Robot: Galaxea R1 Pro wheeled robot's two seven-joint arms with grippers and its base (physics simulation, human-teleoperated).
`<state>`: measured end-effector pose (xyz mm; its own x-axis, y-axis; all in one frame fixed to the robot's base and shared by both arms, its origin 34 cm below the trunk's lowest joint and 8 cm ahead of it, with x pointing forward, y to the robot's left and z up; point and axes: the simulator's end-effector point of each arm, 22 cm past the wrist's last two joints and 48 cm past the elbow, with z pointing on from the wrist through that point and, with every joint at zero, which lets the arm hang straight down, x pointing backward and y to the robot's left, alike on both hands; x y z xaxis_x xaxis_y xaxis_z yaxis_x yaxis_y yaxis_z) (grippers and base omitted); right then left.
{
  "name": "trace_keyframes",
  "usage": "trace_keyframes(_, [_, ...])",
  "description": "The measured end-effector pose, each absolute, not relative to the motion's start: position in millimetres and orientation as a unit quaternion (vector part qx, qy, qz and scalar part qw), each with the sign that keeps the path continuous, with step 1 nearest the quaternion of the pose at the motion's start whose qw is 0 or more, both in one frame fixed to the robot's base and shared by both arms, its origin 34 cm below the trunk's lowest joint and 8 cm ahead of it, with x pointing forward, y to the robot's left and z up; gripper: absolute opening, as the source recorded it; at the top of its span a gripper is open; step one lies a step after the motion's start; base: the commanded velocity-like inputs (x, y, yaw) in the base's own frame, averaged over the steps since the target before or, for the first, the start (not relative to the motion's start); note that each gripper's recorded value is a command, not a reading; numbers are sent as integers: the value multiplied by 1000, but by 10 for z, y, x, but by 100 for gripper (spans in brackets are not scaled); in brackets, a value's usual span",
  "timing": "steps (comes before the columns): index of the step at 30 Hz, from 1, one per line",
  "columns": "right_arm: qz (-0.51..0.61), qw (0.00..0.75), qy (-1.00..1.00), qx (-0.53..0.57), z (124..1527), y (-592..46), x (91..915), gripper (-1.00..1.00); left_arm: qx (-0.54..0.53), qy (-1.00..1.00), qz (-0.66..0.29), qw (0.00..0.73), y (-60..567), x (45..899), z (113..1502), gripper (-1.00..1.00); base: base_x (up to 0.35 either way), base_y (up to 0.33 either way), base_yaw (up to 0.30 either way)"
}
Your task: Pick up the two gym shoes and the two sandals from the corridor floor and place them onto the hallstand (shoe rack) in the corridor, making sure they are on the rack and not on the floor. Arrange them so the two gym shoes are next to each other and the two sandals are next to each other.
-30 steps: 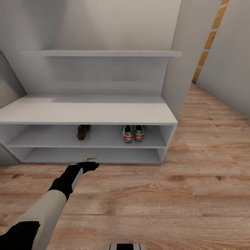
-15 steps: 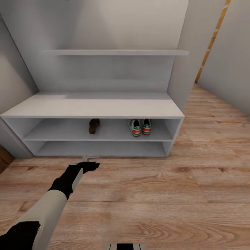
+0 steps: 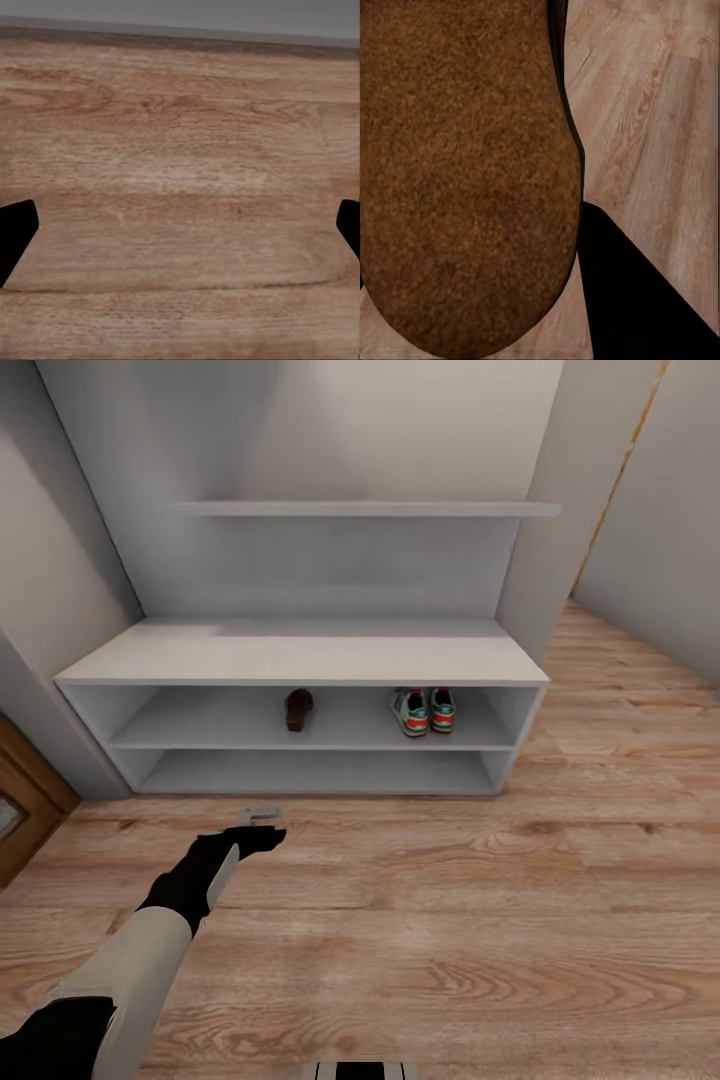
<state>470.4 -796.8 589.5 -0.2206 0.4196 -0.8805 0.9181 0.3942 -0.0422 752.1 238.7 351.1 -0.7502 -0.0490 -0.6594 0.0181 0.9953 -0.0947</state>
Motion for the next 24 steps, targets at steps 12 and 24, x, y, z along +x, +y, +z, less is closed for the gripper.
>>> trace_keyframes(12, [-298,419,722,463,5897,-7968,4703,-100,-8,934,-47,354,2393,7521,3513,100,-56,328,0])
trace_keyframes(24, [-297,419,722,463,5893,-7968,4703,-100,-8,929,-46,368,2397,7570,3558,100,-2,349,0])
